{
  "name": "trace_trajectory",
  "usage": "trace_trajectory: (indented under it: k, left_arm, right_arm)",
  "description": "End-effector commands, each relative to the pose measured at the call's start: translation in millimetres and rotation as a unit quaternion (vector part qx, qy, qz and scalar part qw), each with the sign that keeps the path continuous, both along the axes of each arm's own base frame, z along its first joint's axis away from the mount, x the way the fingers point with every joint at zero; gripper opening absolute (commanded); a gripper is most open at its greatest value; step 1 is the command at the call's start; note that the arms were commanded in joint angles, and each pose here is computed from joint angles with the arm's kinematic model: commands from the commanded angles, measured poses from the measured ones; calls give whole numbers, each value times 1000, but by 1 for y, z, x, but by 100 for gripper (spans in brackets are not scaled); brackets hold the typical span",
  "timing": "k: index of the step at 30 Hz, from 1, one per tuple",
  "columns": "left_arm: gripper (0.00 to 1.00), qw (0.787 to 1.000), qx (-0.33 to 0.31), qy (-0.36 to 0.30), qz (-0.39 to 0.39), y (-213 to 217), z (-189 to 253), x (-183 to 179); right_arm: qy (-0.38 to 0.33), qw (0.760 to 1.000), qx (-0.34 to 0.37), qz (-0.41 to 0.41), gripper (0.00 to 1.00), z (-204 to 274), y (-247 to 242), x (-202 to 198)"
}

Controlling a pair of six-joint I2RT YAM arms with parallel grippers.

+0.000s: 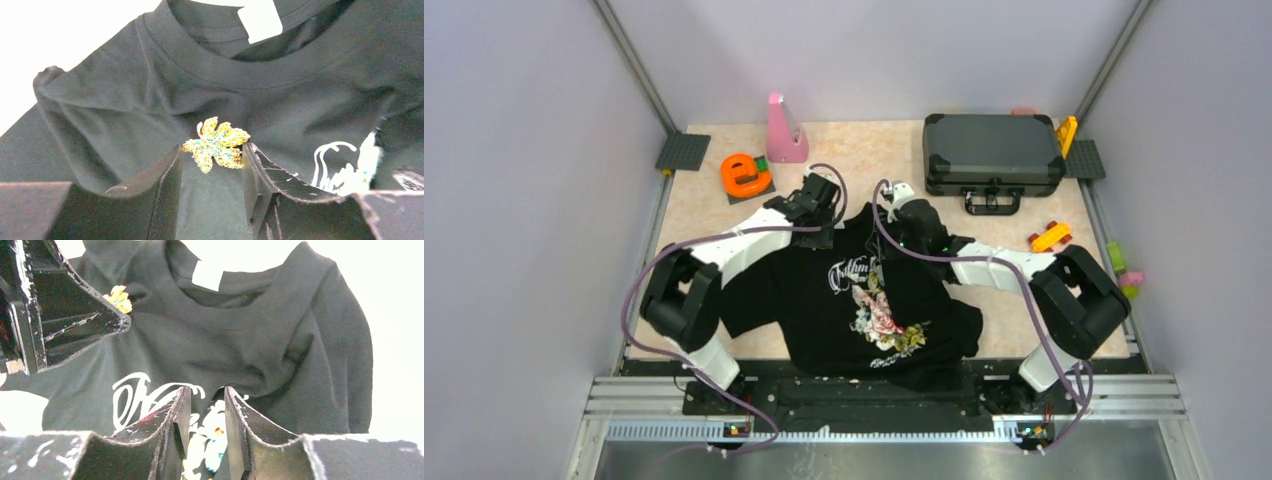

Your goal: Remove the brooch from the garment

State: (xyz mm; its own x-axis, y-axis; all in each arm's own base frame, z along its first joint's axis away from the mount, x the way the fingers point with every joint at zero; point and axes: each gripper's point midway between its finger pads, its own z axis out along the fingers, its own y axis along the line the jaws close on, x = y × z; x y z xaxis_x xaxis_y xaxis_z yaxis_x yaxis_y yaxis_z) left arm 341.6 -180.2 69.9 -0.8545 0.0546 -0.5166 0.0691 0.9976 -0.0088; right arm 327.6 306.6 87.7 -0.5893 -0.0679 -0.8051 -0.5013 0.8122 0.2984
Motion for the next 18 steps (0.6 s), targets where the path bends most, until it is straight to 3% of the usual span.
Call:
trace_trajectory:
  k: [1,10,18]
  left_arm:
    - [36,992,-32,-114,-48,-3,65,18]
    - [36,960,-133,-202,-140,-24,156,5]
    - [33,914,-347,-100,-186,-38,203,-27]
  right_arm:
    - [-41,994,73,66,34,71,22,-5]
    - [-95,970,138,174,40,149,32,-32]
    - [-184,937,146,259,42,178,23,-56]
